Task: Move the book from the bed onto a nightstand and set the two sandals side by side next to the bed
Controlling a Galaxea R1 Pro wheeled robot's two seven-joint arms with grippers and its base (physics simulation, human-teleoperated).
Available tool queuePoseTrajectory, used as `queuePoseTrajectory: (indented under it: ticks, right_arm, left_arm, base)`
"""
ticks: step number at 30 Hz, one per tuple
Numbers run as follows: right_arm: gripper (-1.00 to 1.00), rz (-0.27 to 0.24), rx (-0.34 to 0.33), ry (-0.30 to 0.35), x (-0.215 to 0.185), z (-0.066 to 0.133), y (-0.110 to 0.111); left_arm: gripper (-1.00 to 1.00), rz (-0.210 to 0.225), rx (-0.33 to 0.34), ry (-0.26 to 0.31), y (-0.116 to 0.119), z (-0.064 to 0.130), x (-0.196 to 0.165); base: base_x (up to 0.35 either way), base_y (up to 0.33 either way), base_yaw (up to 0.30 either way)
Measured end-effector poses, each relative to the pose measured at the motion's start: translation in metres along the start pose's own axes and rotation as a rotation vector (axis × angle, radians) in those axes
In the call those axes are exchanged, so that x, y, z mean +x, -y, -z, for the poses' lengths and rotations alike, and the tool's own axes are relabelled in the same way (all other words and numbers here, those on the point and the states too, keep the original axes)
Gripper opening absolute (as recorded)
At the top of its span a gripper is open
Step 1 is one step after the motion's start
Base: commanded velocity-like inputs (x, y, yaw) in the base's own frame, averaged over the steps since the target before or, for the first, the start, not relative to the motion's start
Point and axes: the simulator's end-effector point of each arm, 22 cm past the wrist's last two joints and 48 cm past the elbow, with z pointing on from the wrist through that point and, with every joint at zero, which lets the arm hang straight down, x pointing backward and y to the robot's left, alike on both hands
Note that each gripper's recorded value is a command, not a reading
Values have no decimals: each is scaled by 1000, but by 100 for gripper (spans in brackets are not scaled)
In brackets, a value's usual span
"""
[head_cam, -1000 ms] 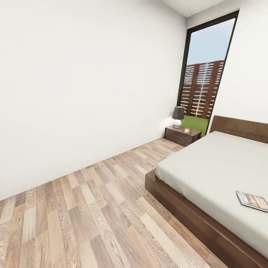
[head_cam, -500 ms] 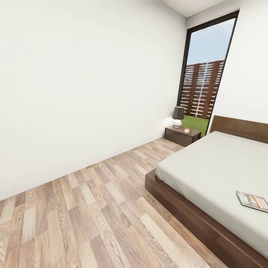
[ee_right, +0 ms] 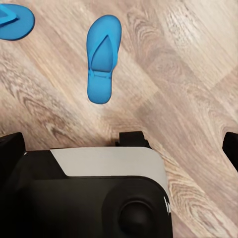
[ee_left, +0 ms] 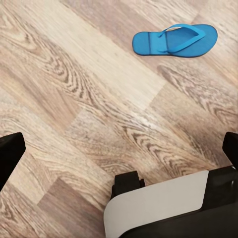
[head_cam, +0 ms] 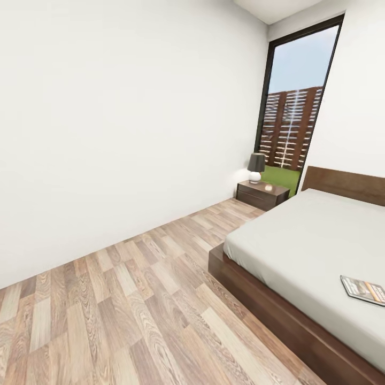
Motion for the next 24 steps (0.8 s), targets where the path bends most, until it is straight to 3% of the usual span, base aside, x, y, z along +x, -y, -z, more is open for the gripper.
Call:
queuePoseTrajectory:
  ticks: [6, 16, 24]
  right_arm:
    - [100, -10, -2, 16, -11, -1, -6]
    - [100, -27, 34, 74, -71, -6, -13]
    - [100, -28, 75, 56, -112, -8, -18]
  left_arm:
    - [100, 0, 0, 1, -1, 0, -1]
    - [100, 0, -2, 2, -2, 0, -1]
    - [100, 1, -4, 3, -4, 0, -1]
  base:
    - [3, 0, 0]
    - [0, 0, 0]
    - [0, 0, 0]
